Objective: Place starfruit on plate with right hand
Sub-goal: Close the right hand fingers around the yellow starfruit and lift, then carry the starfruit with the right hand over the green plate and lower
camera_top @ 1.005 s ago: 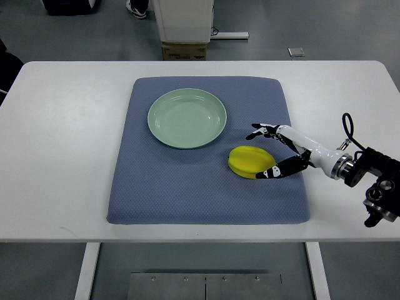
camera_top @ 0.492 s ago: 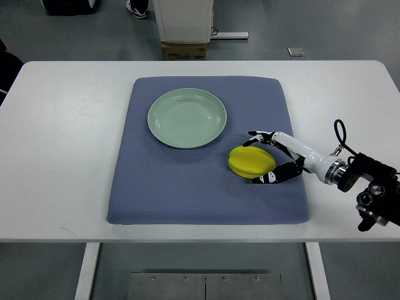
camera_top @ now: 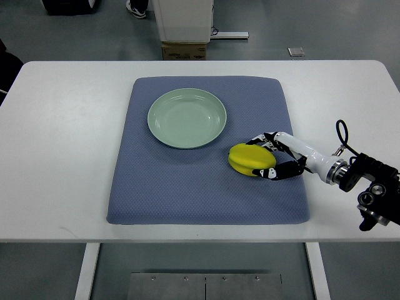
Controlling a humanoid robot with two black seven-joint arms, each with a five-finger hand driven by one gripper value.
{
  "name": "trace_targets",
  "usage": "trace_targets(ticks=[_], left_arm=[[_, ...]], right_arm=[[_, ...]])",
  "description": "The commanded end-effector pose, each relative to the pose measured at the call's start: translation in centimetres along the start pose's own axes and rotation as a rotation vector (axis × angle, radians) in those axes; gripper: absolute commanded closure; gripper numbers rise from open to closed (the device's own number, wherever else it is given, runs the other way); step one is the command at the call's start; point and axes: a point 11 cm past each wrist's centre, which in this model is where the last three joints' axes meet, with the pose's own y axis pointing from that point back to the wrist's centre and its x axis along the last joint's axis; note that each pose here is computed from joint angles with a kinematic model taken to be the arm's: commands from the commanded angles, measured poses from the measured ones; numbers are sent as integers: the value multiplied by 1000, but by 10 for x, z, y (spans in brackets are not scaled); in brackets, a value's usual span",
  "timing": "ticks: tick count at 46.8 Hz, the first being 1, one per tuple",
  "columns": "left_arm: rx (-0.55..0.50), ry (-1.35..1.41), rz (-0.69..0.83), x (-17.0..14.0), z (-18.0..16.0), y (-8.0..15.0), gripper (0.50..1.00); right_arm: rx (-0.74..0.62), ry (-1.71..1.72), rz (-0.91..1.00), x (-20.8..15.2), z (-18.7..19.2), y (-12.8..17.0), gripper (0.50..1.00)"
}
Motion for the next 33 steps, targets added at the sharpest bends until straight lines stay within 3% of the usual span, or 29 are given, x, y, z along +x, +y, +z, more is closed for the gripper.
trace_targets(ticks=[1, 11, 33], left_arm=[[0, 1, 0, 0, 0, 0, 500], [0, -1, 0, 0, 0, 0, 500], [0, -1, 0, 0, 0, 0, 500]], right_arm=[[-7, -1, 4, 1, 3, 0, 866], [-4, 2, 21, 9, -1, -1, 1000], [41, 2, 102, 53, -45, -24, 1000]])
